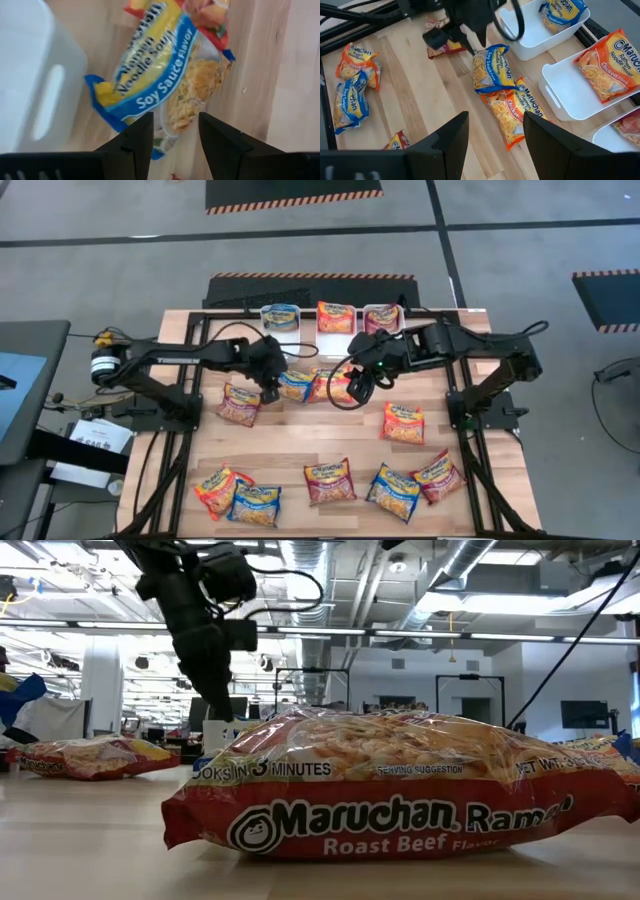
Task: Sort Maruchan noodles
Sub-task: Put the blue noodle pack into the left white bin
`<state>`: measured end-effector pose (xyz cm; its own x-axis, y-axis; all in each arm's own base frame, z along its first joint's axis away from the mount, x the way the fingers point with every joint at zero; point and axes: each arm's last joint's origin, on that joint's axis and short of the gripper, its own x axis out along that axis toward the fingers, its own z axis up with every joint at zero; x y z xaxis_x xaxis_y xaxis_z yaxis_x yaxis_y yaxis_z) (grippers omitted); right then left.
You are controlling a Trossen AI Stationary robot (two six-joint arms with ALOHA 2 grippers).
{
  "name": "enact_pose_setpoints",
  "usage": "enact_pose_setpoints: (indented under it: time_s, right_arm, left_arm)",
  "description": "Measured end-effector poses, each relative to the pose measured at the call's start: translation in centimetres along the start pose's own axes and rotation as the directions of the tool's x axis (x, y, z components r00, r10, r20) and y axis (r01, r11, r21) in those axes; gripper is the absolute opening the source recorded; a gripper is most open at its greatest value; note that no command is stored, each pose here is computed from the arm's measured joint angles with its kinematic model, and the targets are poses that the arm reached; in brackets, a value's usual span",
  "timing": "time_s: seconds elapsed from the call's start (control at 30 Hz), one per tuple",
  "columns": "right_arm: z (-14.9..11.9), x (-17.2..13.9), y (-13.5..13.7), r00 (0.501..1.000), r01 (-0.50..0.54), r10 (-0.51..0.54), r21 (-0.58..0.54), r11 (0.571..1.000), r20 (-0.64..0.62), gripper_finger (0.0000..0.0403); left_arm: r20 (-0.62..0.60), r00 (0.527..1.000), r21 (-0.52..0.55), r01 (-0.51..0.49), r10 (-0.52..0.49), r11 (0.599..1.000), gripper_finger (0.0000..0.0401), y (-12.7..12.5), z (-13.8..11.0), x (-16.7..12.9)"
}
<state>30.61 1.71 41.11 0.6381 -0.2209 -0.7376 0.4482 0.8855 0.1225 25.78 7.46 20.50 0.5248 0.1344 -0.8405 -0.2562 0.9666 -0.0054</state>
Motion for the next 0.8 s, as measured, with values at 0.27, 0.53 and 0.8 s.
enact_pose_setpoints:
  time_s: [0.27, 0.53, 0.8]
  right_arm:
    - [0.0, 0.0, -0.2, 1.000, 0.006, -0.006, -0.005, 1.000, -0.003, 0.0214]
    - [0.0, 0.0, -0.2, 1.000, 0.010, -0.010, -0.012, 1.000, -0.012, 0.0214]
    - [0.0, 0.0, -0.2, 1.000, 0.010, -0.011, -0.033, 0.999, -0.012, 0.0214]
  left_arm:
    - [0.033, 0.998, 0.004, -0.058, 0.058, 0.998, 0.0142, 0.0, 0.7, 2.7]
    - [0.005, 0.995, 0.026, -0.104, 0.104, 0.994, 0.0142, 0.1, 0.5, 4.9]
    - [-0.018, 0.999, -0.034, -0.035, 0.035, 0.999, 0.0142, -0.7, 0.3, 5.1]
